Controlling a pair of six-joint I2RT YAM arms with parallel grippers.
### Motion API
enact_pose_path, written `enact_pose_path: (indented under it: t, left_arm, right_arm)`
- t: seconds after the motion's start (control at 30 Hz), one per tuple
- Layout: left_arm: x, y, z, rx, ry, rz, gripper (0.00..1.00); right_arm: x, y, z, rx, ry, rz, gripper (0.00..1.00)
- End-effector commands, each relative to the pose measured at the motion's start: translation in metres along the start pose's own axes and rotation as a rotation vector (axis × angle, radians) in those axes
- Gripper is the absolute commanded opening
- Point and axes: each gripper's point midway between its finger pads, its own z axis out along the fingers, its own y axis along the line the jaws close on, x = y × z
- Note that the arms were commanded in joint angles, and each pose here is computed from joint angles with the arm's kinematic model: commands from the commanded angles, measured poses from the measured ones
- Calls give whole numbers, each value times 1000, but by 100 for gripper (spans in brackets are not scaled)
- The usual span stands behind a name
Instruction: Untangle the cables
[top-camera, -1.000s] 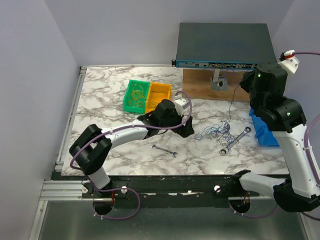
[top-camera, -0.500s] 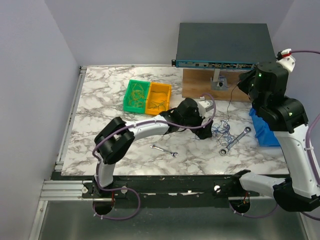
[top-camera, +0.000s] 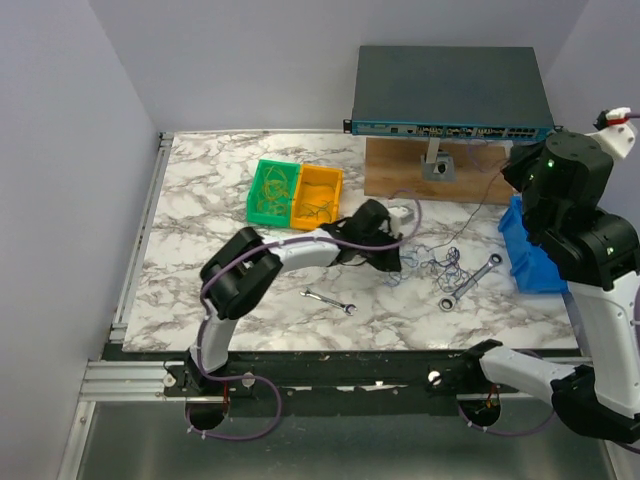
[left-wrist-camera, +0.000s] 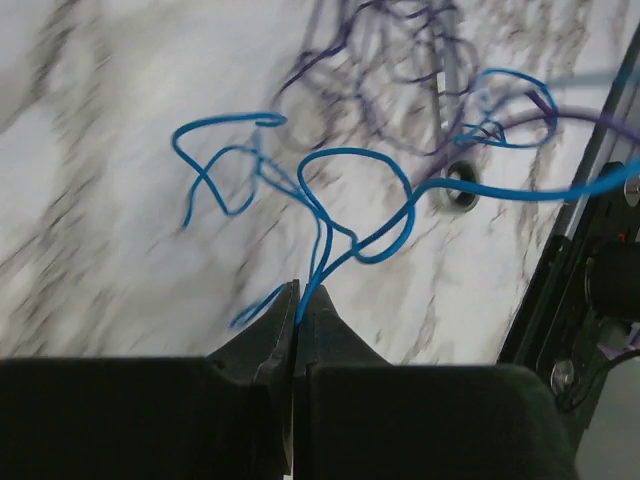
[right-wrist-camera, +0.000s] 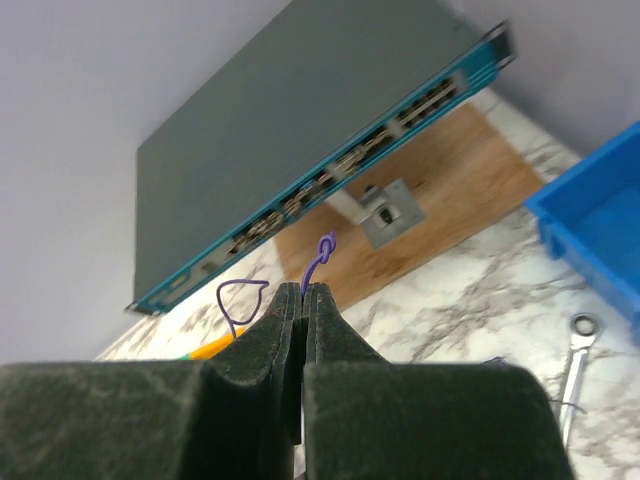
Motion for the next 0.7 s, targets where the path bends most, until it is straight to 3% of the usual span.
enact_pose_path:
  t: [0.0, 0.1, 0.3, 0.53, 0.67]
  left_arm:
    - [-42, 45, -81, -46, -191, -182, 0]
    - [-29, 77, -108, -95, -209, -295, 0]
    - [-3, 85, -107, -99, -168, -313, 0]
    - [-8, 65, -116, -14, -205, -244, 0]
    - [-15, 50, -127, 2, -235, -186, 0]
  right_arm:
    - [-52, -50, -22, 212, -206, -6, 1]
    - [-86, -72, -41, 310, -327, 7, 1]
    - [-127, -81, -63, 350, -459, 2, 0]
    - [-95, -71, -28, 384, -428, -146, 1]
    - [-76, -74, -7, 492, -449, -213, 1]
